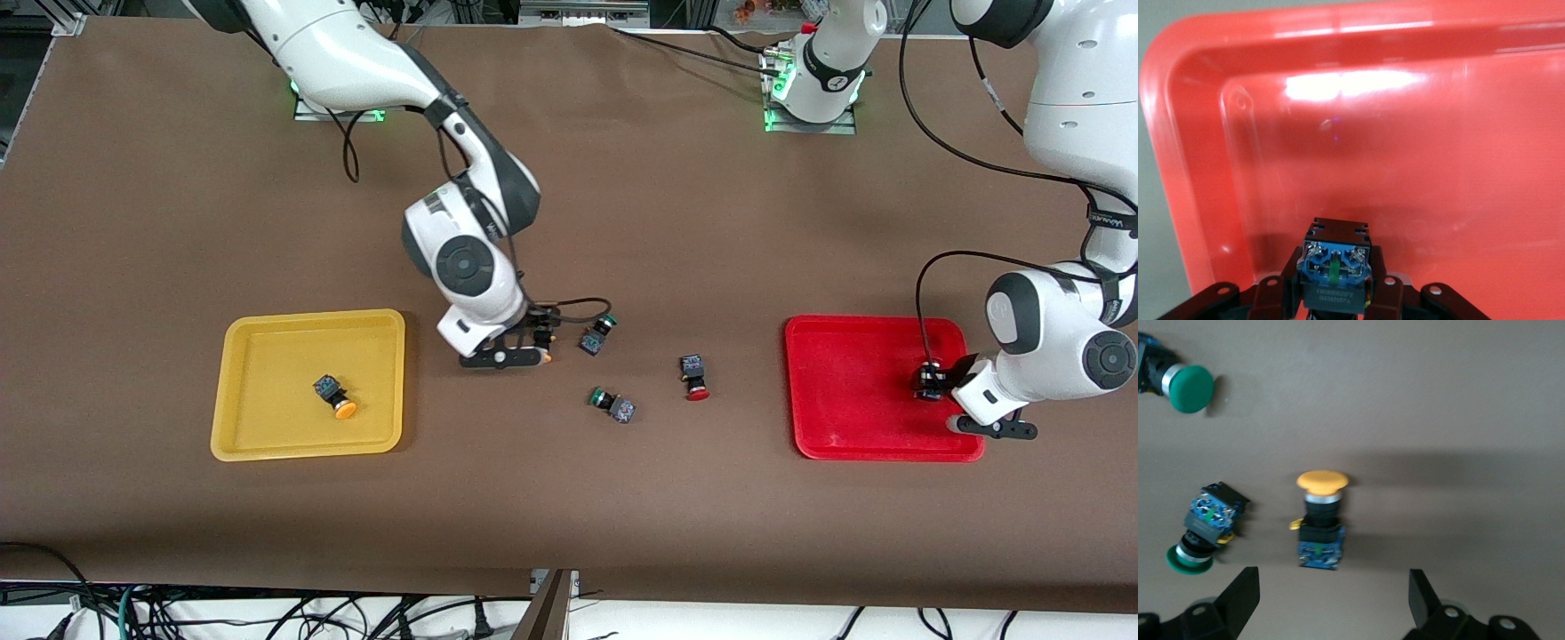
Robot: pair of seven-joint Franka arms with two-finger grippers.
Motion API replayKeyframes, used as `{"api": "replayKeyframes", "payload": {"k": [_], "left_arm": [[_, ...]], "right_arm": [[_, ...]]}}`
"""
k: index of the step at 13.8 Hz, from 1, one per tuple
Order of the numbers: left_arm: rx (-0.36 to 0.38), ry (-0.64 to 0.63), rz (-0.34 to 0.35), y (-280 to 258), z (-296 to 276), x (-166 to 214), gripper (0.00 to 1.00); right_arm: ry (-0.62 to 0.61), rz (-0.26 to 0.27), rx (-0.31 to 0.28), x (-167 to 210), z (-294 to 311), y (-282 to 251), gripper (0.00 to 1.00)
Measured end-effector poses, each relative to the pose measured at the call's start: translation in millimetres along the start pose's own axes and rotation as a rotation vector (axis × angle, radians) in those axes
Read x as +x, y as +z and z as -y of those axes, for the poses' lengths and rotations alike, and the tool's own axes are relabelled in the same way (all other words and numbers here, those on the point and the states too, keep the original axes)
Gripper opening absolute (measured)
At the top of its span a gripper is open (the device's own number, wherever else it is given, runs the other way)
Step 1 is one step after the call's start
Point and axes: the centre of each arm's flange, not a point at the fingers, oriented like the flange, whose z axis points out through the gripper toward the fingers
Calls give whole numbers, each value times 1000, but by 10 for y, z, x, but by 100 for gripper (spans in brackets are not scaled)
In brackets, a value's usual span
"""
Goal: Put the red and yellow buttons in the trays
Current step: 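Grasp another orange button with the right gripper while the left gripper reaches another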
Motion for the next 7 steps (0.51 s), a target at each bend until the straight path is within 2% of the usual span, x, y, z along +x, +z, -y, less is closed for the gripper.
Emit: {"api": "replayKeyframes", "payload": {"k": [2, 4, 7], "left_arm": [[-3, 2, 5, 29, -3, -19, 45], [-8, 18, -18, -97, -103, 39, 64], [-32, 79, -98, -560, -630, 239, 95]], "right_arm": [[10, -7, 4, -63, 101, 174, 99], [13, -11, 7, -68, 107, 317, 99], [26, -15, 9, -102, 94, 500, 97]]}}
